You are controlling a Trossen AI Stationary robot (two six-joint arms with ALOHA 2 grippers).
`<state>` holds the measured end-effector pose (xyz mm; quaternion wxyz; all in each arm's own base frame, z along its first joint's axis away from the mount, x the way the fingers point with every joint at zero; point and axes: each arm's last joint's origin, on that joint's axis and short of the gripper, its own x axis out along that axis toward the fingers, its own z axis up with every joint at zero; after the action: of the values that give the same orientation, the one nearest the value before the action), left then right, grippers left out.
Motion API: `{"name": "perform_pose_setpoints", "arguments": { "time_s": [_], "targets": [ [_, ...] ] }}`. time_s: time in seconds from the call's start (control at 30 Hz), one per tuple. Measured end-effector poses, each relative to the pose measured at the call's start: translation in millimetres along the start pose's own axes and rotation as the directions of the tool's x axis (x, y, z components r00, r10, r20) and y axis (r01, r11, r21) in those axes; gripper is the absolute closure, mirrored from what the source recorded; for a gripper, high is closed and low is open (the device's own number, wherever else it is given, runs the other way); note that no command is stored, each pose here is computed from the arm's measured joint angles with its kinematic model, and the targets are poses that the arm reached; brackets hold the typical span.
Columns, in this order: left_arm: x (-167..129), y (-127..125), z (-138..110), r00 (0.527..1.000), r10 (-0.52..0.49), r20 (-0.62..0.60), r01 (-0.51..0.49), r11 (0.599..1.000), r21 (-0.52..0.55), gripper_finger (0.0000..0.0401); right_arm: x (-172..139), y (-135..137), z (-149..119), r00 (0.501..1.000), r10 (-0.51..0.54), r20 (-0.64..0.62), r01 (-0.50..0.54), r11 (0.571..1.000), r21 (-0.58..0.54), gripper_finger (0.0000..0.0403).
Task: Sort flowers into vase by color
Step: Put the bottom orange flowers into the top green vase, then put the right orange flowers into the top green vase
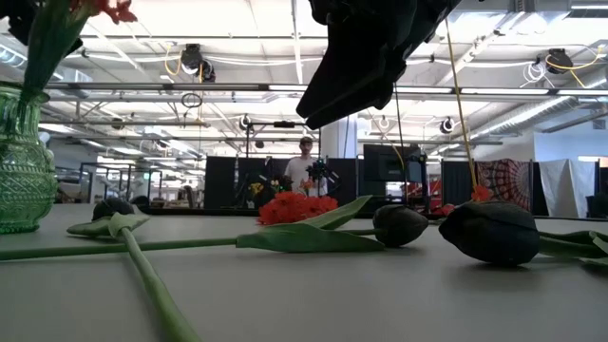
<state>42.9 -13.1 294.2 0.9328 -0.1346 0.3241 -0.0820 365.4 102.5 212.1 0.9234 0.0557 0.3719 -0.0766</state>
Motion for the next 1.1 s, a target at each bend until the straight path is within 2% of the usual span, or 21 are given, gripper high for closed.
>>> {"name": "perform_pose_setpoints", "arguments": {
  "time_s": [0.4,0.57,0.73,0.93,1.1],
  "targets": [
    [-2.3,0.2,0.8,1.000,0.015,0.005,-0.015,1.000,-0.008,0.0244,0.0,0.0,0.0,1.000,0.000,0.000,0.000,1.000,0.000,0.0200],
    [-19.2,-0.9,3.9,1.000,0.024,0.004,-0.024,0.998,-0.059,0.0244,0.0,0.0,0.0,1.000,0.000,0.000,0.000,1.000,0.000,0.0200],
    [-37.4,-2.1,5.9,1.000,0.018,-0.004,-0.018,0.998,-0.057,0.0244,0.0,-0.1,0.0,1.000,-0.001,0.000,0.001,1.000,0.000,0.0200],
    [-49.1,-0.5,2.2,0.998,0.040,-0.050,-0.038,0.998,0.040,0.0244,0.0,-0.1,0.0,1.000,0.000,0.000,0.000,1.000,0.000,0.0200],
    [-48.8,4.9,-6.1,0.984,0.138,-0.116,-0.117,0.978,0.172,0.0244,0.0,-0.1,0.1,1.000,-0.001,0.000,0.001,1.000,0.000,0.0200]
  ]
}}
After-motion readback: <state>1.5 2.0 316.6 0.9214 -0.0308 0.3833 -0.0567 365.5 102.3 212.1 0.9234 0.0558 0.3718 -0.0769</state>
